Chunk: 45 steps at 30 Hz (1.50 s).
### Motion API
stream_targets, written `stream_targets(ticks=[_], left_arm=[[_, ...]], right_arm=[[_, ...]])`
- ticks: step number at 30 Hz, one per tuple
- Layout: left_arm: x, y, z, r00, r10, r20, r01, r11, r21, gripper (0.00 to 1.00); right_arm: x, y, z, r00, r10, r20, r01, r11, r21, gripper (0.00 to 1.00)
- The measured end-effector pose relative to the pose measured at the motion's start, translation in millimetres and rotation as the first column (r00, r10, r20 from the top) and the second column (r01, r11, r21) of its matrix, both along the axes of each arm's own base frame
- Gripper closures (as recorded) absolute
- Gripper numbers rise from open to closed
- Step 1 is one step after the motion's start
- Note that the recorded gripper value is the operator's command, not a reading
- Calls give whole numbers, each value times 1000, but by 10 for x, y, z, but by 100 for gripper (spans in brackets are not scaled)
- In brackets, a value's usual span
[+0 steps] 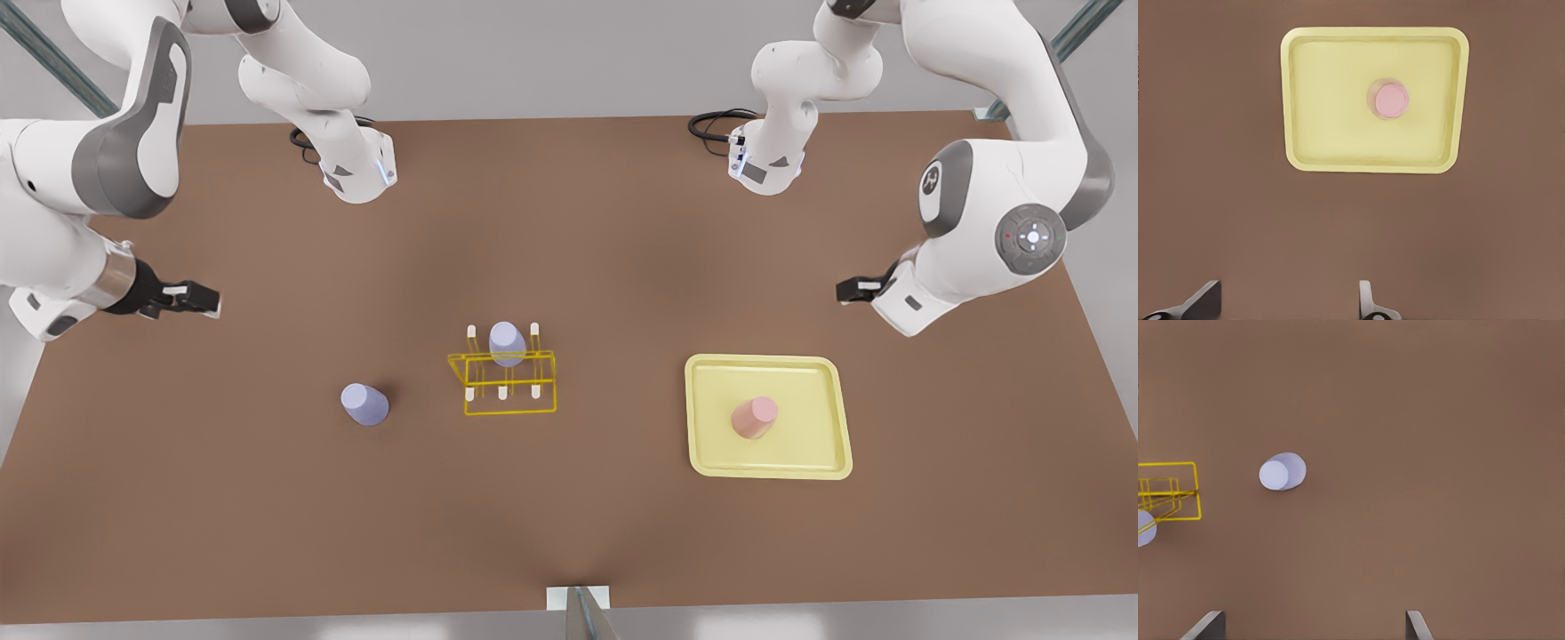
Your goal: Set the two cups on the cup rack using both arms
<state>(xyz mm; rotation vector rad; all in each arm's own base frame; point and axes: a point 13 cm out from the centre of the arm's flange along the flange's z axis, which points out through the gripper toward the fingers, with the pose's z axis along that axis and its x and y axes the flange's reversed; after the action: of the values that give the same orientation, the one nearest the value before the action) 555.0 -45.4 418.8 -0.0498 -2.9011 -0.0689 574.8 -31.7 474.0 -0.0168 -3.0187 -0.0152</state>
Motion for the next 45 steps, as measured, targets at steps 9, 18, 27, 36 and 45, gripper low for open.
stream_targets(ticks=[9, 18, 27, 36, 45], left_arm=[[482, -243, -1980, 996, -3, -93, 3, 1000, 3, 0], [811, -845, -2505, 992, -26, 121, 31, 999, -38, 0], [734, -843, -3219, 993, 5, 117, -1, 999, -34, 0], [822, -869, -3428, 987, 22, 160, -16, 999, -41, 0], [977, -901, -3418, 975, 36, 221, -25, 998, -55, 11]], right_arm=[[537, 614, -1621, 989, 101, -106, -100, 995, 18, 0], [572, 924, -2786, 994, 105, 2, -105, 994, 24, 0], [395, 1253, -3327, 991, 115, 73, -117, 993, 25, 0], [323, 1237, -3596, 984, 91, 152, -95, 995, 22, 0], [222, 1222, -3981, 989, 83, 121, -86, 996, 19, 0]])
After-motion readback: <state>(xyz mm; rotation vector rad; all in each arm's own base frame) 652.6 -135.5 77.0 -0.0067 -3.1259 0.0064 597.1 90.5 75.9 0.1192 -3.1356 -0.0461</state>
